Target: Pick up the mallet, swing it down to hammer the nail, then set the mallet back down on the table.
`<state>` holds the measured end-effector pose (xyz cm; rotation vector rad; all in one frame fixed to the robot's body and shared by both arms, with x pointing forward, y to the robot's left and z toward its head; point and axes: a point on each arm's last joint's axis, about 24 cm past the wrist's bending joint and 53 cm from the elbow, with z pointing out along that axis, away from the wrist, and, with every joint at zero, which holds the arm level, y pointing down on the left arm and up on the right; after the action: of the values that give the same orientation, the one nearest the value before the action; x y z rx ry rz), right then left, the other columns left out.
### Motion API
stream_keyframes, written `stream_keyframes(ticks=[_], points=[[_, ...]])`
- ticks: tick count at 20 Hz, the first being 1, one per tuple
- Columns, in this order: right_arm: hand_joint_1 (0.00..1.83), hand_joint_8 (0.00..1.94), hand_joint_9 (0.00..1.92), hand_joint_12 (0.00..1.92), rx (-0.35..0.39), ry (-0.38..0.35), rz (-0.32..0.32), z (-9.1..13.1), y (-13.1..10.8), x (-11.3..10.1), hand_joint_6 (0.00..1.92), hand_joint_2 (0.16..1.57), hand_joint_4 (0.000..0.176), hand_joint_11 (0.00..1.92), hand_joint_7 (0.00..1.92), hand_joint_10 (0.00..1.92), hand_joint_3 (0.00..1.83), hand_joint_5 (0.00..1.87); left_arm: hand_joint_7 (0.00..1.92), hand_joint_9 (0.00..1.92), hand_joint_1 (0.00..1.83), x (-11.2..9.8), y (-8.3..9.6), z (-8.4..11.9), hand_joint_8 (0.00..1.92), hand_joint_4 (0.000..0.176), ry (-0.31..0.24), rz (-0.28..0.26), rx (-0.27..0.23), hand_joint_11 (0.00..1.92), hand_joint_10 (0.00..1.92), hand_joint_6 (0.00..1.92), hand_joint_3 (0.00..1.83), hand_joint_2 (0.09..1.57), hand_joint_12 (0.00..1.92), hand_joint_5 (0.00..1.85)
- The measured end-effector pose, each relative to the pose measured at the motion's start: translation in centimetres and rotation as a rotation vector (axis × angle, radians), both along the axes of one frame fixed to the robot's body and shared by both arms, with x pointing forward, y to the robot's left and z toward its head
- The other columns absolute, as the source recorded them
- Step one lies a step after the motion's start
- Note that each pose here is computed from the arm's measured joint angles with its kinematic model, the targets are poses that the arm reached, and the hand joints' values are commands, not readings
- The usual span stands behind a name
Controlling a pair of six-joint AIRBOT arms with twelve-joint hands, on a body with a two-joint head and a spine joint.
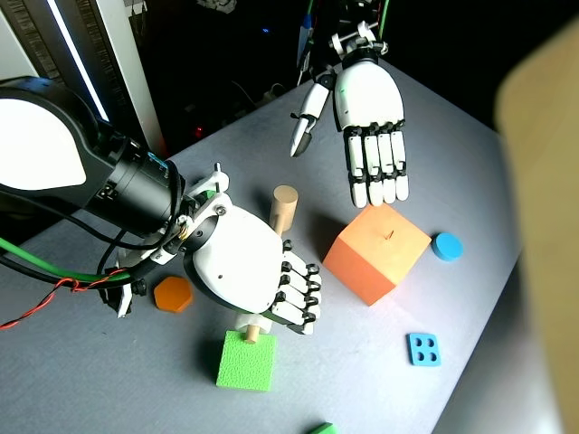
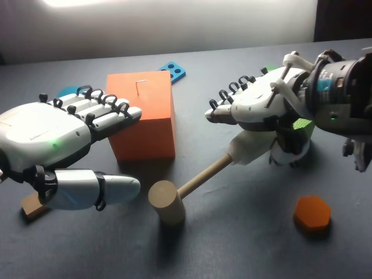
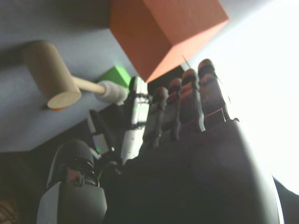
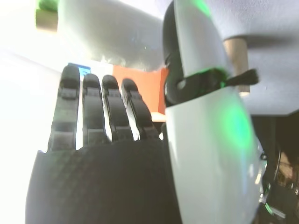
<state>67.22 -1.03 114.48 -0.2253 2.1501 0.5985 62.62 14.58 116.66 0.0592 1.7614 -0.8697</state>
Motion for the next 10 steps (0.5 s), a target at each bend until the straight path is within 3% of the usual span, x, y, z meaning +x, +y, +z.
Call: stream_keyframes(ticks=[10], points=[[1.27,0.00,0.00,0.21,0.001,0.037,0.004,-2.5,1.3,0.3,0.00,0.96,0.000,0.00,0.00,0.00,0.00,0.00,0.01,0.00,0.00,1.0,-0.5,-0.5,0.00,0.000,0.002,0.016,-0.043,0.00,0.00,0.00,0.01,1.18,0.00,0.02]])
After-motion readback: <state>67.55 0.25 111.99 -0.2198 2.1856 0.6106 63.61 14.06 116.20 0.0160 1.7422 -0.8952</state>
